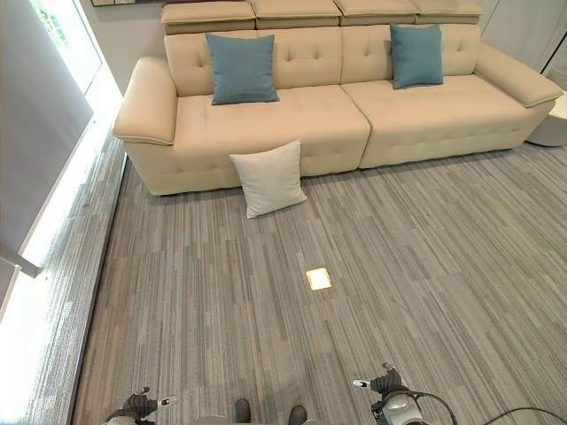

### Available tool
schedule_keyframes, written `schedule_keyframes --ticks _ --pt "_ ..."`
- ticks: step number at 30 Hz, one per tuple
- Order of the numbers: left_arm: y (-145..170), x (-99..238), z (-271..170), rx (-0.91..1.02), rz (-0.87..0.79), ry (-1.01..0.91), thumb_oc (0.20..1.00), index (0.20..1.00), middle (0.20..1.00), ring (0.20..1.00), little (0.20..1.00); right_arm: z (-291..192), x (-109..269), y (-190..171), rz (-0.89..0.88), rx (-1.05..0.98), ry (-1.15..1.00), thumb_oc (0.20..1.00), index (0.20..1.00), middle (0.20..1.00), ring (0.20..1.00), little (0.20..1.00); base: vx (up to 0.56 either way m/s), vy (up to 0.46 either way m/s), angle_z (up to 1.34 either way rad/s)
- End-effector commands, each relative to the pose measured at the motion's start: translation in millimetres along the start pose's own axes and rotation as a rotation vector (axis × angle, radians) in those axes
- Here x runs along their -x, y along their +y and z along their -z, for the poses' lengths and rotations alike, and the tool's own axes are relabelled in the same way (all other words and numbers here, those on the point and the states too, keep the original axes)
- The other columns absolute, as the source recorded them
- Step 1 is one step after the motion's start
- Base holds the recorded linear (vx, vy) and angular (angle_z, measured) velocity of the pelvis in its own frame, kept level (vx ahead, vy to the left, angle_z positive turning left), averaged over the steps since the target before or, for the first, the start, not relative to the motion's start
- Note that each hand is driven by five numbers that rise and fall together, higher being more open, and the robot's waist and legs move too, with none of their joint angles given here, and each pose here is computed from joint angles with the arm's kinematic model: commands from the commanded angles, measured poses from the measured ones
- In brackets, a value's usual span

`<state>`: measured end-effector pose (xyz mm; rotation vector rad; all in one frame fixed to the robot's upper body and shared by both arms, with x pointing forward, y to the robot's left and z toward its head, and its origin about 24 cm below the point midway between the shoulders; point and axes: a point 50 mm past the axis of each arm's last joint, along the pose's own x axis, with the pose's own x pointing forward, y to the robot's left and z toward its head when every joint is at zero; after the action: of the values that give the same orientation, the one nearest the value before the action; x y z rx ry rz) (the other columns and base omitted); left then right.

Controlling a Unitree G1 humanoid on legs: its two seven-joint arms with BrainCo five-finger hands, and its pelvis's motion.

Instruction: Pick up all the scattered cushions and arrange them neatly on the sofa.

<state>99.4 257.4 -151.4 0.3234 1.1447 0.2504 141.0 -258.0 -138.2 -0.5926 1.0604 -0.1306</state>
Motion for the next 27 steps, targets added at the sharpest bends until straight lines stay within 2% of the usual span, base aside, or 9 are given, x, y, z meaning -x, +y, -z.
schedule_keyframes --ticks 1,14,27 --pt "-2.4 -3.9 -19.6 -0.036 0.01 -0.042 1.0 1.0 1.0 1.0 1.0 -8.9 -2.7 -4.4 0.021 -0.02 -0.018 1.0 1.0 1.0 1.0 1.0 0.0 0.0 0.0" --pt "-5.4 -4.0 -20.6 -0.046 0.024 -0.041 1.0 1.0 1.0 1.0 1.0 -10.2 -3.4 -4.2 0.013 -0.006 -0.01 1.0 1.0 1.0 1.0 1.0 0.03 0.019 0.0" --pt "2.7 -6.2 -48.6 -0.069 -0.008 -0.136 1.0 1.0 1.0 1.0 1.0 -19.5 -3.9 0.8 -0.007 0.018 -0.028 1.0 1.0 1.0 1.0 1.0 0.01 0.09 -0.08"
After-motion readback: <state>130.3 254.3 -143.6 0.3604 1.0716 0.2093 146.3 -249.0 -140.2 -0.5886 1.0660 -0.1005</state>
